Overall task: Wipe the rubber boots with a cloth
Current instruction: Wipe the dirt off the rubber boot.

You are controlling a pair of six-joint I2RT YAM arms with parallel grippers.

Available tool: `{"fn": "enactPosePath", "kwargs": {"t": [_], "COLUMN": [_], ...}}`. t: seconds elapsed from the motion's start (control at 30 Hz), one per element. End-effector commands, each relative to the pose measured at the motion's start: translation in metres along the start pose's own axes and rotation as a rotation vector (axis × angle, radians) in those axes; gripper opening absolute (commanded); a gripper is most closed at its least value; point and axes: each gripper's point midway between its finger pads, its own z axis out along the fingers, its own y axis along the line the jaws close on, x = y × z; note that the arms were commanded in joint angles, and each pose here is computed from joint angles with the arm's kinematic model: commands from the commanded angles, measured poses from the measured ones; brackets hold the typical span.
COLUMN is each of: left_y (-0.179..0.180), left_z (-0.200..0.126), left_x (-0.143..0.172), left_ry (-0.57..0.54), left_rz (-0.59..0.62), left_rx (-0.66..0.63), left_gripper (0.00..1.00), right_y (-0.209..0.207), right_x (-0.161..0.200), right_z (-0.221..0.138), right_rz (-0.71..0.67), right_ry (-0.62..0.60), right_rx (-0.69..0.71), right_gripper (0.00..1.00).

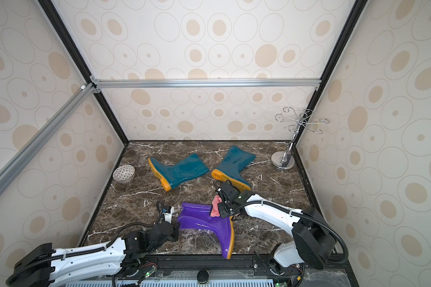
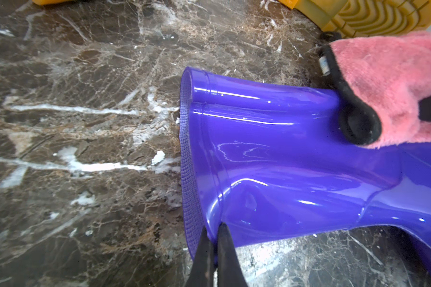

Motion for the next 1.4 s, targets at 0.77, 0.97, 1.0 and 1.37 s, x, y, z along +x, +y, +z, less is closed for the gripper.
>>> {"fn": "enactPosePath", "kwargs": {"t": [0.77, 0.97, 1.0, 1.37], "left_y": [-0.005, -0.004, -0.004, -0.006], "left_z": [-0.004, -0.004, -0.004, -0.002], "left_x": [-0.02, -0.022, -0.021, -0.018], "left_ry": [-0.056, -0.059, -0.059, -0.048], "left_rz": [-0.007, -0.003, -0.008, -0.012], "left_rx": [-0.006, -0.013, -0.013, -0.004], "left_gripper": [0.0, 0.0, 0.0, 0.0], "right_y": [0.059, 0.127, 0.141, 0.13], "right_x": [0.039, -0.011, -0.019, -0.065], "right_z": [-0.006, 0.032, 0.036, 0.069], "right_rz": [-0.15, -0.226, -0.217, -0.048], "right_ry": [0.032, 0.046, 0.04, -0.042], "right_rx": [-0.081, -0.193, -0.231, -0.248], "right_gripper": [0.0, 0.0, 0.0, 0.0]}}
